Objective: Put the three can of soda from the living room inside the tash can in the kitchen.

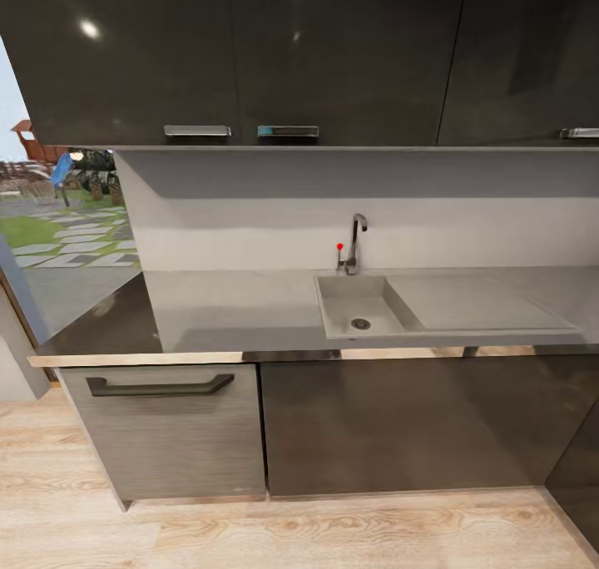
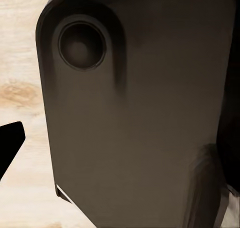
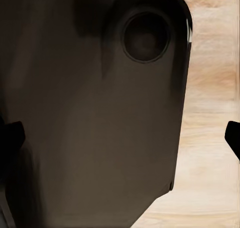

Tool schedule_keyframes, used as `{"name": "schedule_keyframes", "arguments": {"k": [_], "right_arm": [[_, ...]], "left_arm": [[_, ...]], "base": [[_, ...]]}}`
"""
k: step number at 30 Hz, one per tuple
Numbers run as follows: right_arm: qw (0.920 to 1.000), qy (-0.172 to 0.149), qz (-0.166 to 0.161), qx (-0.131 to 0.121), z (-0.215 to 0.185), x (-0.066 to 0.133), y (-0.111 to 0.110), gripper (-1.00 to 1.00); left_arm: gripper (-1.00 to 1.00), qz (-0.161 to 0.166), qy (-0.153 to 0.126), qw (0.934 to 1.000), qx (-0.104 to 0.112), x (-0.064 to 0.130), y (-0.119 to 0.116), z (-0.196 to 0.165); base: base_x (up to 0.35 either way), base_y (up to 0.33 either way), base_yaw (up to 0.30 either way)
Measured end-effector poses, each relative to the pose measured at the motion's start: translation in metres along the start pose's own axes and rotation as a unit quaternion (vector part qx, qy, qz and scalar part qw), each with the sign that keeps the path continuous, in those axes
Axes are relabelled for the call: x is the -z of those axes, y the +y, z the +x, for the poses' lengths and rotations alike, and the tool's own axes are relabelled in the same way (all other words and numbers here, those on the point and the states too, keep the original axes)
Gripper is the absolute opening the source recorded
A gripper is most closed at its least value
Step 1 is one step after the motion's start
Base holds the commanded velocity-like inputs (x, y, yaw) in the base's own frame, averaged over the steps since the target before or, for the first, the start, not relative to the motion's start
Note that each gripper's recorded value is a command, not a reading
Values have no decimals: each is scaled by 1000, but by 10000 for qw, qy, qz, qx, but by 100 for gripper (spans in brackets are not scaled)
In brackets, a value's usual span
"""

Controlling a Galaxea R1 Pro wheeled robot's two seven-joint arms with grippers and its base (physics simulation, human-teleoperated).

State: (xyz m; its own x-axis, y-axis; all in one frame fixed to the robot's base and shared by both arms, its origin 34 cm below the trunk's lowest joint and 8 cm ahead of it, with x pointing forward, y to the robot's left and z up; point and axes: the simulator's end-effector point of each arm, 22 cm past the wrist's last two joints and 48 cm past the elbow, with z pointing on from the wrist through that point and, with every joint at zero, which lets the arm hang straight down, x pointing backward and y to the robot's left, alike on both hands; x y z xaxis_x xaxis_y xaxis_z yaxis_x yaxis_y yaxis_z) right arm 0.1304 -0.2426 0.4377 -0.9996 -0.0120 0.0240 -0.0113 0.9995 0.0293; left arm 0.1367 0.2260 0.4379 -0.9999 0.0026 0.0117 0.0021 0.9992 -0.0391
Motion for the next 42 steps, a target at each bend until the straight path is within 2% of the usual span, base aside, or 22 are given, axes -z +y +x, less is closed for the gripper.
{"name": "schedule_keyframes", "arguments": {"k": [3,9,10,13,14,15,16,20,23,24,25,26,28,29,32,37,38,42], "right_arm": [[9999,-137,50,21,-9,0,-5,100],[9988,-471,84,44,-32,1,-9,100],[9919,-1269,86,63,-76,8,-9,100],[9894,-1446,99,62,-88,11,-11,100],[9866,-1626,113,70,-103,14,-13,100],[9850,-1718,119,74,-110,16,-13,100],[9808,-1945,127,84,-127,20,-15,100],[9688,-2473,143,98,-164,34,-17,100],[9606,-2772,181,91,-184,43,-22,100],[9605,-2774,181,92,-184,43,-22,100],[9579,-2864,195,87,-190,46,-24,100],[9510,-3085,216,85,-205,54,-27,100],[9412,-3370,229,88,-223,64,-29,100],[9411,-3373,229,88,-223,64,-29,100],[9247,-3798,241,95,-249,82,-30,100],[8986,-4379,251,105,-288,112,-30,100],[8985,-4381,251,105,-289,112,-30,100],[8759,-4817,249,120,-321,140,-29,100]], "left_arm": [[100,54,-176,9998,-31,0,-9,-15],[100,64,-500,9987,-45,1,-11,-39],[100,63,-1252,9921,-44,7,-12,-73],[100,66,-1597,9871,-43,11,-12,-90],[100,78,-1808,9835,-45,15,-13,-101],[100,83,-1877,9822,-45,16,-14,-106],[100,85,-2018,9794,-45,19,-14,-116],[100,92,-2417,9703,-65,29,-13,-151],[100,97,-2861,9581,-74,43,-14,-189],[100,97,-2865,9580,-74,44,-14,-190],[100,98,-3033,9528,-76,50,-14,-205],[100,100,-3410,9400,-80,67,-14,-237],[100,100,-3841,9232,-81,90,-14,-274],[100,100,-3848,9229,-81,91,-14,-274],[100,99,-4367,8995,-83,124,-15,-316],[100,84,-5028,8643,-80,174,-14,-363],[100,84,-5031,8641,-80,174,-14,-364],[100,82,-5538,8325,-106,218,-15,-392]], "base": [[0,0,0],[0,0,0],[0,0,0],[0,0,0],[0,0,0],[0,0,0],[0,0,0],[0,0,0],[0,0,0],[0,0,0],[0,0,0],[0,0,0],[0,0,0],[0,0,0],[0,0,0],[0,0,0],[0,0,0],[0,0,0]]}}
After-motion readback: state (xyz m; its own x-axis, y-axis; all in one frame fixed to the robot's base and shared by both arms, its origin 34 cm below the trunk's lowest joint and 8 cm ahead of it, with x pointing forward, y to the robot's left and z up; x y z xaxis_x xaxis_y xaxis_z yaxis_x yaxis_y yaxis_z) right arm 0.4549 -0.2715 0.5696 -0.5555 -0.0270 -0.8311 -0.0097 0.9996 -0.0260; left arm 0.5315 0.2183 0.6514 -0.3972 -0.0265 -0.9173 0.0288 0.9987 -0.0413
